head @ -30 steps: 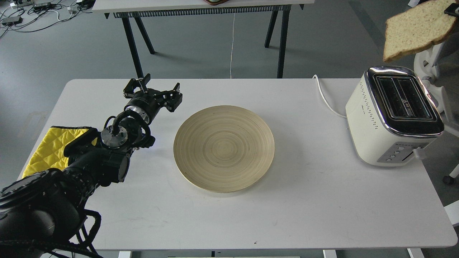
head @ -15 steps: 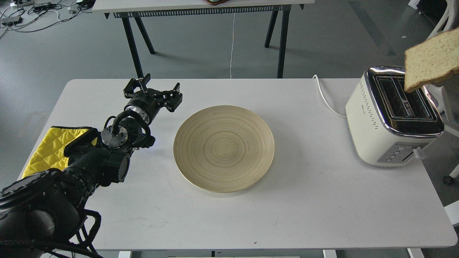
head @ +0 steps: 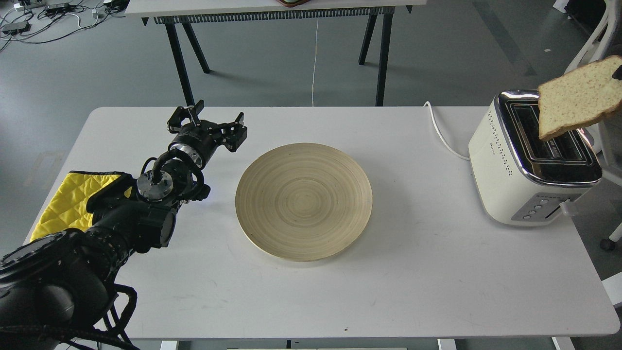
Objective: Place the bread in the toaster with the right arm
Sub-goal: 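Carry the bread over the toaster slot and lower it in, then push the bread down into the slot and open the right gripper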
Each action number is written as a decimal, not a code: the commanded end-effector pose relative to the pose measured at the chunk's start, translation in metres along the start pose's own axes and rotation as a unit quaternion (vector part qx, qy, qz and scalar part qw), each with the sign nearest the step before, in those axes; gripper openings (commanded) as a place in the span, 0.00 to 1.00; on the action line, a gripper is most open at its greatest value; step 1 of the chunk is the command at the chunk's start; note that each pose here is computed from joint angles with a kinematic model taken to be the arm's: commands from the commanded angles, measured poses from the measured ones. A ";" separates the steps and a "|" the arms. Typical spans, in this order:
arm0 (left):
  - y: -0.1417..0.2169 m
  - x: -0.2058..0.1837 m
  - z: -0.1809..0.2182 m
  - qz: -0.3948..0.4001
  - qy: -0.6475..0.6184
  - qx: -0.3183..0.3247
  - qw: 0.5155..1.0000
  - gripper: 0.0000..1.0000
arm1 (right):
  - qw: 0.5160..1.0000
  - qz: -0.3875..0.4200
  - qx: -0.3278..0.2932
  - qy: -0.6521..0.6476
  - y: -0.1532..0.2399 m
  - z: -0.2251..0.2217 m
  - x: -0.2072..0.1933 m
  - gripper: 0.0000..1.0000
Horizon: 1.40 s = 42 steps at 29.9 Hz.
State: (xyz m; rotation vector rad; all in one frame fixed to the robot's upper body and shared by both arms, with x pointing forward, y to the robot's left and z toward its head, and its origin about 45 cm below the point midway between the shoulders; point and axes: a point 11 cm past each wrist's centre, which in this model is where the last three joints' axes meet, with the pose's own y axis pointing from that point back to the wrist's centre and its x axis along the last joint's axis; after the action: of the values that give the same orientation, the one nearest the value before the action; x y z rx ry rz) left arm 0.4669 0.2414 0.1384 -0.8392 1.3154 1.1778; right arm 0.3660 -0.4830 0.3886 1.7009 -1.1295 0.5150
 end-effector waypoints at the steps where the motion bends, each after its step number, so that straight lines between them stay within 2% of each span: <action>1: 0.000 0.000 0.000 0.000 0.000 0.000 1.000 1.00 | 1.000 -0.001 0.001 0.000 -0.001 -0.001 -0.001 0.00; 42: 0.000 0.000 0.000 0.000 0.000 0.000 1.000 1.00 | 1.000 -0.030 -0.010 -0.001 -0.010 0.008 -0.022 0.00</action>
State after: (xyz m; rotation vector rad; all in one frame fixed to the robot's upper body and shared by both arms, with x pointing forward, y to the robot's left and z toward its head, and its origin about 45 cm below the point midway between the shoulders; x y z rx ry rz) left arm 0.4668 0.2415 0.1382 -0.8393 1.3155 1.1782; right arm 0.3641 -0.4784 0.3661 1.7145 -1.0815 0.4703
